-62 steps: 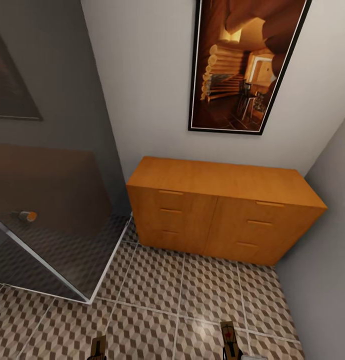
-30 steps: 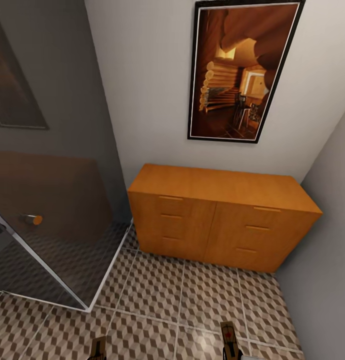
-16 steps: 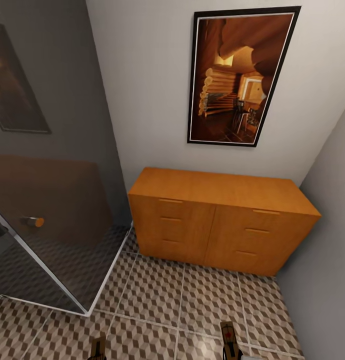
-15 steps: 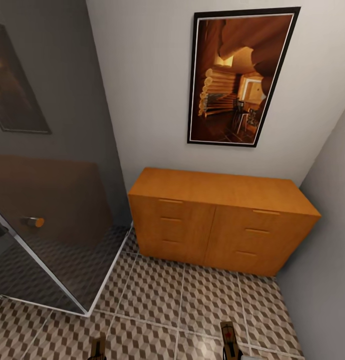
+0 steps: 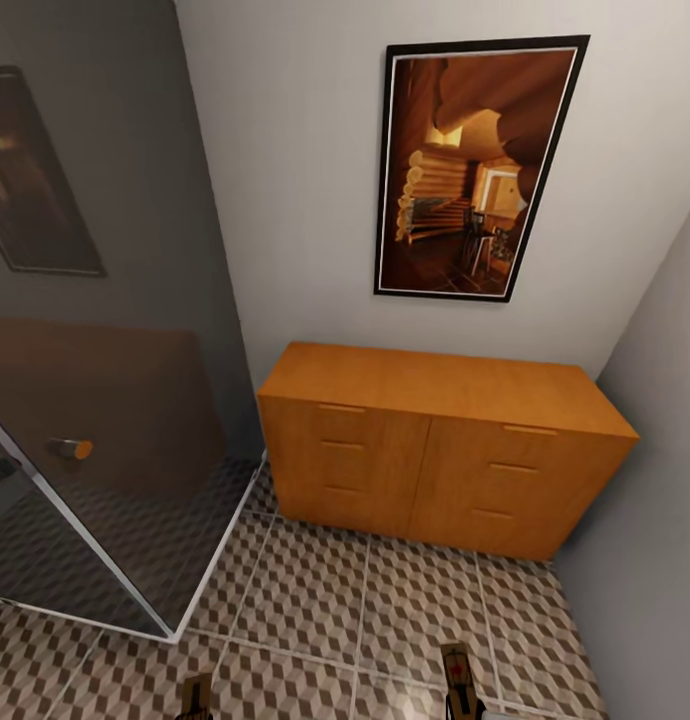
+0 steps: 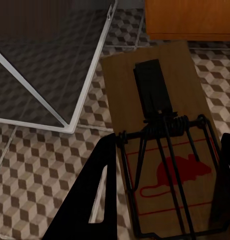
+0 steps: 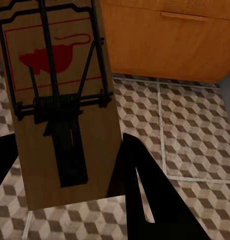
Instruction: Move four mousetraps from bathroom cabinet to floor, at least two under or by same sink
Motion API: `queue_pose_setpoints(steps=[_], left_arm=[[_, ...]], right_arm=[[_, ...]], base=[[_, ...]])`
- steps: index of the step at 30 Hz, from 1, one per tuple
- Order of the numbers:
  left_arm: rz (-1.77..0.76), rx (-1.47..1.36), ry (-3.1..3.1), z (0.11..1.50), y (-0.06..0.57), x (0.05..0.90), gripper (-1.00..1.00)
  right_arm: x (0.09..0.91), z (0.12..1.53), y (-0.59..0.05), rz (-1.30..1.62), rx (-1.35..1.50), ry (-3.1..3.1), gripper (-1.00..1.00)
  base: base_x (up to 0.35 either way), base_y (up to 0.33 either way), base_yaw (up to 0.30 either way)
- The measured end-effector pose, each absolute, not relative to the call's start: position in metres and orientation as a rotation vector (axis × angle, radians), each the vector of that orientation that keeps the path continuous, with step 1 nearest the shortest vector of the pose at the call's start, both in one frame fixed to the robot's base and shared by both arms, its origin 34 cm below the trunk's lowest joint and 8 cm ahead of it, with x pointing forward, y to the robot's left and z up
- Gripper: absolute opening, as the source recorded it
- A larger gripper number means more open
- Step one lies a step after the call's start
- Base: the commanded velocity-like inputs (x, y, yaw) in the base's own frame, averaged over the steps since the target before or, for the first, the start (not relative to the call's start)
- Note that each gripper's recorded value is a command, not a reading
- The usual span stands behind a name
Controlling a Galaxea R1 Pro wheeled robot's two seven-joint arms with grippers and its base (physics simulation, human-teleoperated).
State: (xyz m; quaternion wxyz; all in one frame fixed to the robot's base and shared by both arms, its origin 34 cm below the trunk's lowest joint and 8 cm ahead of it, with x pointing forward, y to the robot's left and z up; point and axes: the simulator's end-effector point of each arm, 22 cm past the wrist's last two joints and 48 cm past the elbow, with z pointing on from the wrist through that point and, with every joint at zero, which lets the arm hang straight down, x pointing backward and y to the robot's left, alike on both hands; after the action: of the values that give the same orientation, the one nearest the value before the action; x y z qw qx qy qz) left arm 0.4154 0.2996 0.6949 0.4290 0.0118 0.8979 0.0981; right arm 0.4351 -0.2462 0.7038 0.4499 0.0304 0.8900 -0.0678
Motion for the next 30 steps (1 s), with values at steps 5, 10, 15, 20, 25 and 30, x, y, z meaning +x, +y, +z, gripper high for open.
queue_pose_setpoints(steps=[5,10,15,20,25,30], left_arm=[[0.245,0.029,2.234,0.697,0.300,0.417,-1.00],[0.244,0.028,2.226,0.700,0.300,0.420,-1.00],[0.244,0.026,2.218,0.702,0.300,0.422,-1.00],[0.244,0.026,2.210,0.705,0.300,0.424,-1.00],[0.244,0.025,2.202,0.707,0.300,0.427,-1.00],[0.243,0.024,2.194,0.710,0.300,0.429,-1.00]], right_arm=[[0.437,0.706,-0.246,-0.166,0.076,2.193,-1.00],[0.440,0.709,-0.246,-0.166,0.076,2.185,-1.00],[0.442,0.712,-0.245,-0.164,0.077,2.176,-1.00],[0.445,0.715,-0.245,-0.163,0.078,2.168,-1.00],[0.447,0.717,-0.245,-0.163,0.078,2.160,-1.00],[0.449,0.720,-0.246,-0.163,0.078,2.152,-1.00]], base=[[0.000,0.000,0.000],[0.000,0.000,0.000],[0.000,0.000,0.000],[0.000,0.000,0.000],[0.000,0.000,0.000],[0.000,0.000,0.000]])
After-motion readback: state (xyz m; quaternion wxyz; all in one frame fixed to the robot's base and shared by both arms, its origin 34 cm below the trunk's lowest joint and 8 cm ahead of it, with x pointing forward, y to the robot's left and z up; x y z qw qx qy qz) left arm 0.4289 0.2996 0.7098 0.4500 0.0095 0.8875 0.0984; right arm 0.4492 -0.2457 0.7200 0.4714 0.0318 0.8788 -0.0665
